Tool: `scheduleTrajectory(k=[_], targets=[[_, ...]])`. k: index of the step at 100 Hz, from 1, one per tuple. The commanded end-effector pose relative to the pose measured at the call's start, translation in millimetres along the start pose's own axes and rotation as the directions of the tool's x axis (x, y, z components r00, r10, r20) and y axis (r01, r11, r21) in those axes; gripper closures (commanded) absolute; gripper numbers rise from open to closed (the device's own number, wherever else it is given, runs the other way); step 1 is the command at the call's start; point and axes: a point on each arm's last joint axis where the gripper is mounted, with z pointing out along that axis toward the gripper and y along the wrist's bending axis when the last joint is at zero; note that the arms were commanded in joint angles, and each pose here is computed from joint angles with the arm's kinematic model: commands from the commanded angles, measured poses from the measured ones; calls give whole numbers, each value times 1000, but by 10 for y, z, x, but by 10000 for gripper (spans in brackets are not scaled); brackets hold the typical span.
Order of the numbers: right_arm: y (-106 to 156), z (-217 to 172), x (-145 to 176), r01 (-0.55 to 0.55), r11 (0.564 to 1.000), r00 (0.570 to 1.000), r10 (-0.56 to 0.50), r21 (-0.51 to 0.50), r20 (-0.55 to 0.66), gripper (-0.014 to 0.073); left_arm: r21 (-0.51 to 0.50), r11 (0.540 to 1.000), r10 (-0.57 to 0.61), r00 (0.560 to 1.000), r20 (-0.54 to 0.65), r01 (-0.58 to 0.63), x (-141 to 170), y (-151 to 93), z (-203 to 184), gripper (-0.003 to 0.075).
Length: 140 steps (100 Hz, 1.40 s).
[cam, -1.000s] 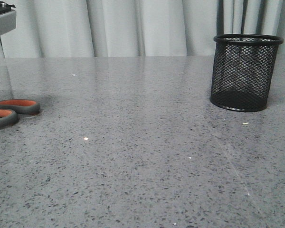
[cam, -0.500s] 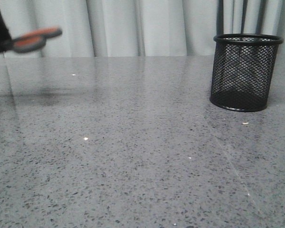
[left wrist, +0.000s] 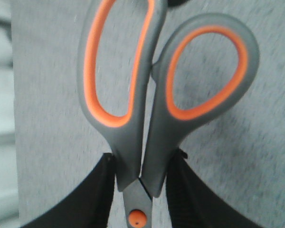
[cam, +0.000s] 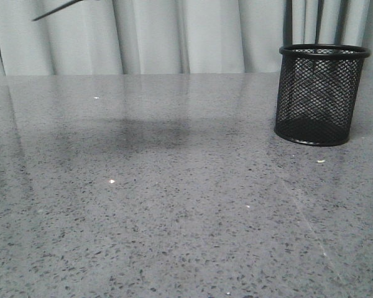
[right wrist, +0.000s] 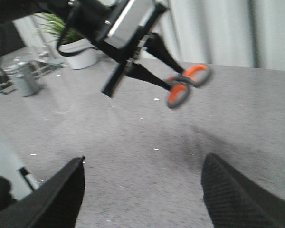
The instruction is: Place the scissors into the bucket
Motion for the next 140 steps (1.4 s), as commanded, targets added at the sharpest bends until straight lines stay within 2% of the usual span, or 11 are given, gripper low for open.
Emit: scheduleTrajectory(k=[1, 24, 44, 63, 91, 102, 123, 140], targets=[[12, 63, -216, -42, 998, 997, 45, -45, 69, 123, -115, 993, 33, 997, 77, -24, -259, 43, -251, 553], [-65, 250, -451, -124, 988, 989, 131, -94, 70, 25, -124, 990, 83, 989, 122, -67, -470, -16, -218, 552], [-199, 477, -555, -266, 953, 959, 277, -148, 61, 23, -170, 983, 101, 985, 142, -76, -546, 15, -270, 552], [-327, 634, -578, -303, 944, 950, 309, -128, 34, 23, -203, 976, 111, 982, 151, -79, -575, 36, -381, 552], [-478, 833, -549, -432, 889, 898, 439, -153, 14, 23, -254, 964, 124, 976, 178, -76, -646, 108, -542, 552], [-515, 878, -546, -460, 873, 883, 468, -161, 16, 23, -252, 965, 119, 975, 188, -69, -655, 107, -548, 552], [-504, 986, -631, -434, 880, 894, 447, -194, 24, 23, -245, 968, 109, 972, 207, -56, -669, 102, -550, 552], [-562, 1157, -662, -448, 878, 889, 457, -166, 18, 23, -245, 968, 109, 972, 207, -56, -669, 102, -550, 552]])
